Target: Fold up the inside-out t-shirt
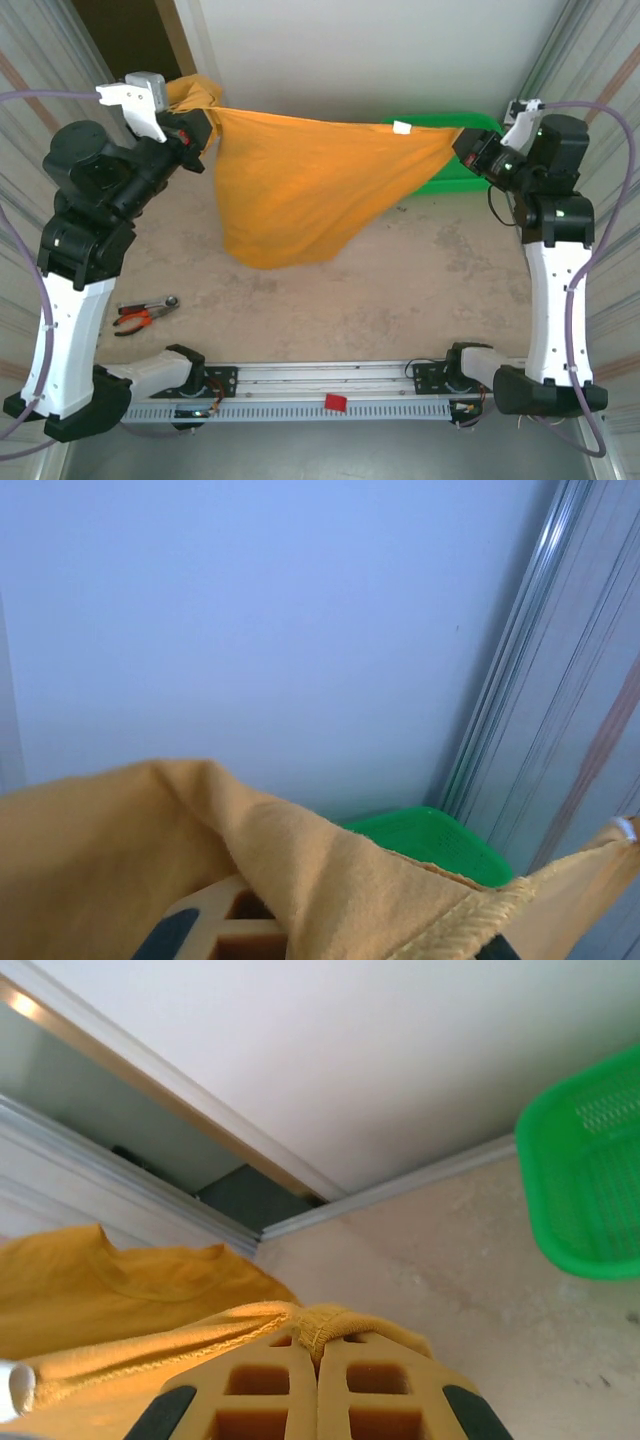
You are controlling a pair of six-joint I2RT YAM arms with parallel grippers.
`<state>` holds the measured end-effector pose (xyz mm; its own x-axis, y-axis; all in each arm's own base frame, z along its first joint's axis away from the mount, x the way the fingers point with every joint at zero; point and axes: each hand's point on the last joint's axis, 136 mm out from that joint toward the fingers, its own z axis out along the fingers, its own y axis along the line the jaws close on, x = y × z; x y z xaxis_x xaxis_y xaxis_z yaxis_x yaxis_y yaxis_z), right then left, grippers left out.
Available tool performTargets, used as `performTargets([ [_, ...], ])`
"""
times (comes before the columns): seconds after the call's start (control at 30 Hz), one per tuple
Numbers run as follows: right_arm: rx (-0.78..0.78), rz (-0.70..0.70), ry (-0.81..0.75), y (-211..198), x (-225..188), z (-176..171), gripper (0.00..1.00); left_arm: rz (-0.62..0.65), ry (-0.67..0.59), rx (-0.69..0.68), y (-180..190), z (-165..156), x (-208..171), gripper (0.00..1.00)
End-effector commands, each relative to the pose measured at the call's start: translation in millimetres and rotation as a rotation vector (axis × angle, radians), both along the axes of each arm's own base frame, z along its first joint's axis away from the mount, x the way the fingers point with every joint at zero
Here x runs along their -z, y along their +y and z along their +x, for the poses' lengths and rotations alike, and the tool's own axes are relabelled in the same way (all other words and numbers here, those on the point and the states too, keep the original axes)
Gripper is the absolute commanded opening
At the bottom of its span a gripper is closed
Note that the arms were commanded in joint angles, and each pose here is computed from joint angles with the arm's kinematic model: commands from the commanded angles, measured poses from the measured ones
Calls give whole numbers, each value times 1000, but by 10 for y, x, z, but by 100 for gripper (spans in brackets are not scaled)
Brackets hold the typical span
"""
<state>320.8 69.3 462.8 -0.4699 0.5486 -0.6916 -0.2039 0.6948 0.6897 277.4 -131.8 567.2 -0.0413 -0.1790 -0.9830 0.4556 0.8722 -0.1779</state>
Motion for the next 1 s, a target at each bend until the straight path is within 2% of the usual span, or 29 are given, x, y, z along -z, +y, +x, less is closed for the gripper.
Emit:
performTargets([
  [0.0,-21,8,-156,40,-576,-377,0,56,32,-45,108,-43,79,0],
  [0.23,-10,9,-303,52,-1090,-805,0,-13,-64,-61,315,-465,-232,0],
  [0.47,26,11,-449,34,-1552,-1292,0,-143,-88,54,349,-992,-398,0],
  [0.63,67,20,-457,-24,-1622,-1321,0,-203,-107,88,390,-1195,-563,0],
  [0.7,65,26,-412,-32,-1503,-1165,0,-183,-72,63,381,-1080,-516,0],
  [0.77,61,42,-348,-41,-1304,-947,0,-128,-5,-1,367,-803,-357,0],
  [0.9,80,64,-134,-102,-452,-327,0,42,143,-103,220,-25,153,2],
  [0.97,107,60,-16,-149,117,-11,0,107,227,-119,127,462,518,3],
])
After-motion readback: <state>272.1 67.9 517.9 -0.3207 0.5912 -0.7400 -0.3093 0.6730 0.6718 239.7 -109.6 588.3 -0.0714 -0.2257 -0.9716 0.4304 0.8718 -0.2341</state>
